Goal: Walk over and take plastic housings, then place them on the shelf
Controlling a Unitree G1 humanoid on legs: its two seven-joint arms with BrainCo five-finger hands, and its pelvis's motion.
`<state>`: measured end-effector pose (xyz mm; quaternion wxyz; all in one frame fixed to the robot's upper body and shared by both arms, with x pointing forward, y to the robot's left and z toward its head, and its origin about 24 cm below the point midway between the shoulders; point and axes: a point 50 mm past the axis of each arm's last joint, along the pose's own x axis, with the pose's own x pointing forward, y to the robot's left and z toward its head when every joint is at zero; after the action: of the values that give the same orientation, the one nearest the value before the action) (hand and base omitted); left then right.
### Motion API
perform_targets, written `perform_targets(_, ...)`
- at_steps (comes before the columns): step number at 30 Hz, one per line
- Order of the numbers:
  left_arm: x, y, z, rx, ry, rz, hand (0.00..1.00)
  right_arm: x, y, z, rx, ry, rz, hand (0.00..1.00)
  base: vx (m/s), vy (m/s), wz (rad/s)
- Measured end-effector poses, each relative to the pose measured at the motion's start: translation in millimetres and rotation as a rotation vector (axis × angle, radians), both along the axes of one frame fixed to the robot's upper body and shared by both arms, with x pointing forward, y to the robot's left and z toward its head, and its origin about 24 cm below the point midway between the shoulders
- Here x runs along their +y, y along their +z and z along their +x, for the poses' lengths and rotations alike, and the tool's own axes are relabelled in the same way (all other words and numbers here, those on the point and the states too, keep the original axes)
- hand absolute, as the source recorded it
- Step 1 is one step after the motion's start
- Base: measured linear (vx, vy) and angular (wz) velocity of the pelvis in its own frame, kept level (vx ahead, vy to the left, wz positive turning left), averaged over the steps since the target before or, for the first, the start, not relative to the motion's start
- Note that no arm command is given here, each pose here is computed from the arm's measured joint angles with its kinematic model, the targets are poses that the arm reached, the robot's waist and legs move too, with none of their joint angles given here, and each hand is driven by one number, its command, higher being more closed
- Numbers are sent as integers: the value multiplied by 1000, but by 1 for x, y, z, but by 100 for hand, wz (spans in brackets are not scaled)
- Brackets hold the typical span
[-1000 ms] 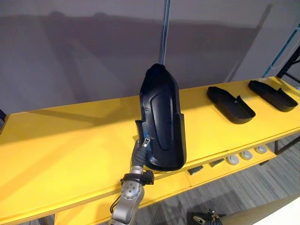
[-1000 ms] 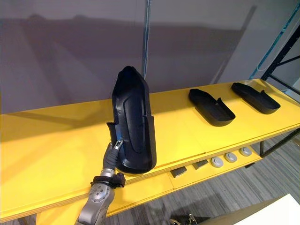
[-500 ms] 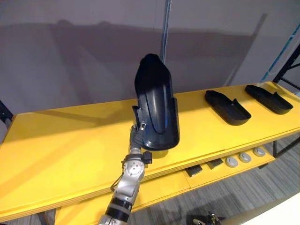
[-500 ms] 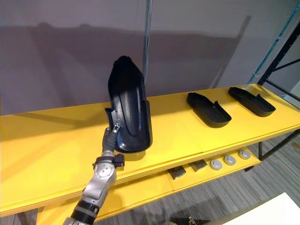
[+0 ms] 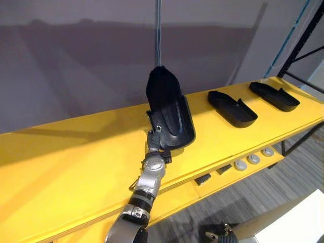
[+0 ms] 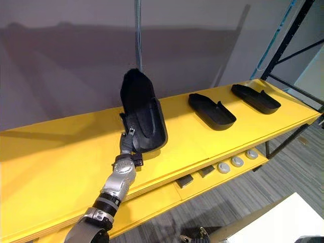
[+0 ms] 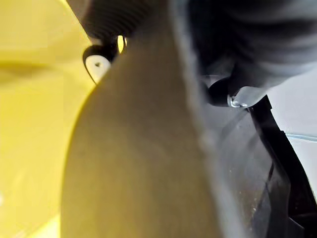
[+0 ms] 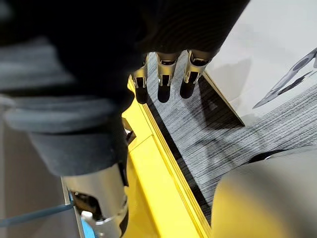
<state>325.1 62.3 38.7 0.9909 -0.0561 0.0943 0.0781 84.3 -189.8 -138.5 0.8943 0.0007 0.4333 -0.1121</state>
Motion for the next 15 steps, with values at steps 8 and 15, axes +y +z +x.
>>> perform_targets(8, 4, -20, -2, 112, 37, -100, 100, -1, -1, 7, -3, 8, -1, 0, -61, 0, -2)
perform_targets(15, 7, -20, -2, 100, 50, -102, 0, 0, -1, 14, -5, 18, -1, 0, -49, -8, 4)
